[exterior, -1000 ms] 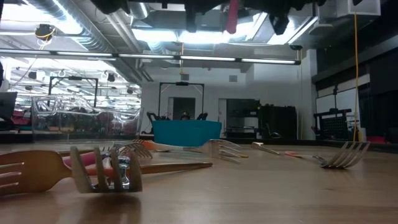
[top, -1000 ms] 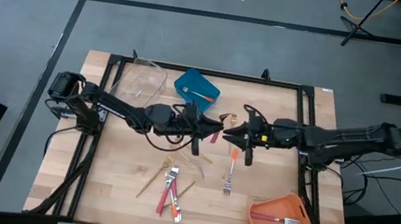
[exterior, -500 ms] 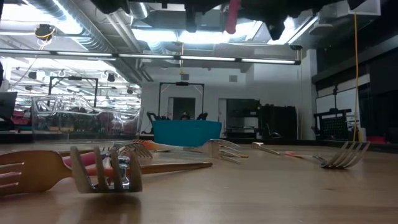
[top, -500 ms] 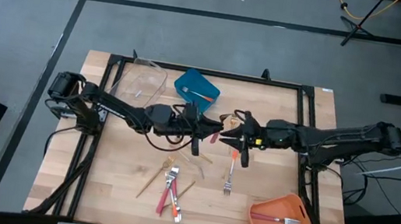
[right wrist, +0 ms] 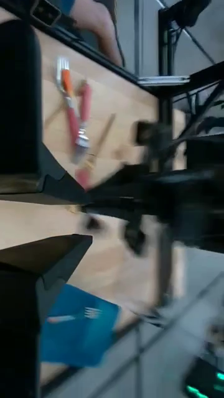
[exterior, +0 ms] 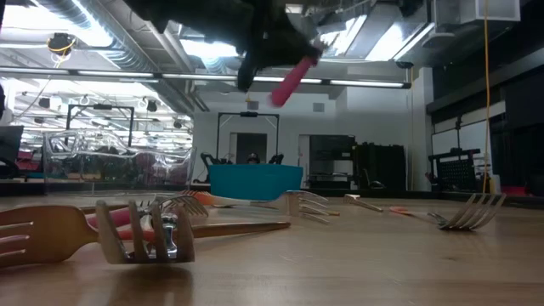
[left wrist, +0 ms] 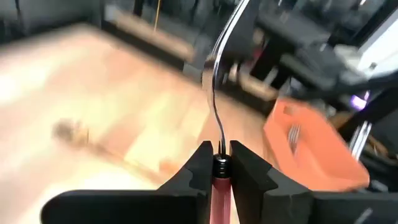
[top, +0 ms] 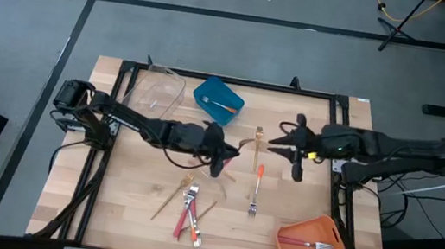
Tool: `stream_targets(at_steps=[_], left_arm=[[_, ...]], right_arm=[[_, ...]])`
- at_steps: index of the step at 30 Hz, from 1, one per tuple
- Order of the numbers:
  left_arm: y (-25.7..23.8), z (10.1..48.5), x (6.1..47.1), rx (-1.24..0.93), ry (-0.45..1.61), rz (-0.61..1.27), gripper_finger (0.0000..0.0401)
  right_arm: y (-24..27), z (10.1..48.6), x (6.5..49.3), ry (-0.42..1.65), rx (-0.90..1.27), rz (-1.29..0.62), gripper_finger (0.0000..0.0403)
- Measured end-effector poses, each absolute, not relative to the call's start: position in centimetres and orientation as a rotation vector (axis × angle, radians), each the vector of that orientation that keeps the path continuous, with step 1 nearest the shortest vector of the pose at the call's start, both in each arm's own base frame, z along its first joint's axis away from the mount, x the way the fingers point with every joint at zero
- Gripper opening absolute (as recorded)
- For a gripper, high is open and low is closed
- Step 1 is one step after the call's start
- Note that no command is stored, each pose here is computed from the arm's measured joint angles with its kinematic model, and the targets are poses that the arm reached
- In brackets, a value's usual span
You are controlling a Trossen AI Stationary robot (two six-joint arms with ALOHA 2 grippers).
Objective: Sort silverware by color (type)
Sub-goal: Put the pink fork into the orange bin
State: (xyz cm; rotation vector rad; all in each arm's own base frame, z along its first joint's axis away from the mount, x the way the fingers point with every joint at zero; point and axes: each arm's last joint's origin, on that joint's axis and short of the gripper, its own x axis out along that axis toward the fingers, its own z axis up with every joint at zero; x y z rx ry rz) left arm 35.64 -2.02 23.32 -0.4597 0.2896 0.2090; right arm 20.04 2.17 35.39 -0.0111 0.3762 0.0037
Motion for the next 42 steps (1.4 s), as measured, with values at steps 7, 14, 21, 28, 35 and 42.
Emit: stream_targets(at_steps=[7,14,21,28,35,42], left_arm=[[-1.5,22.0,35.1,-0.55,0.463,0.161,0.0031],[-1.3,21.7,35.0,-0.577,0.506,0.12,0.0031],[-1.3,21.7,35.0,-0.573,0.514,0.12,0.0031],[-1.3,21.7,35.0,-0.574,0.516,0.112,0.0031],[-1.4,21.7,35.0,-0.577,0.52,0.102,0.0031],[-1.4,21.7,35.0,-0.578,0.521,0.099,0.0031]], right_arm=[[2.5,38.2,22.6,0.348,-0.18,0.043,0.0081],[3.3,37.5,27.3,0.522,-0.278,0.156,0.0081],[4.0,35.0,31.9,0.75,-0.378,0.244,0.0081],[4.3,32.2,34.3,0.86,-0.541,0.342,0.0081],[4.3,30.8,35.2,0.891,-0.638,0.39,0.0081],[4.3,29.6,35.9,0.932,-0.705,0.375,0.0081]])
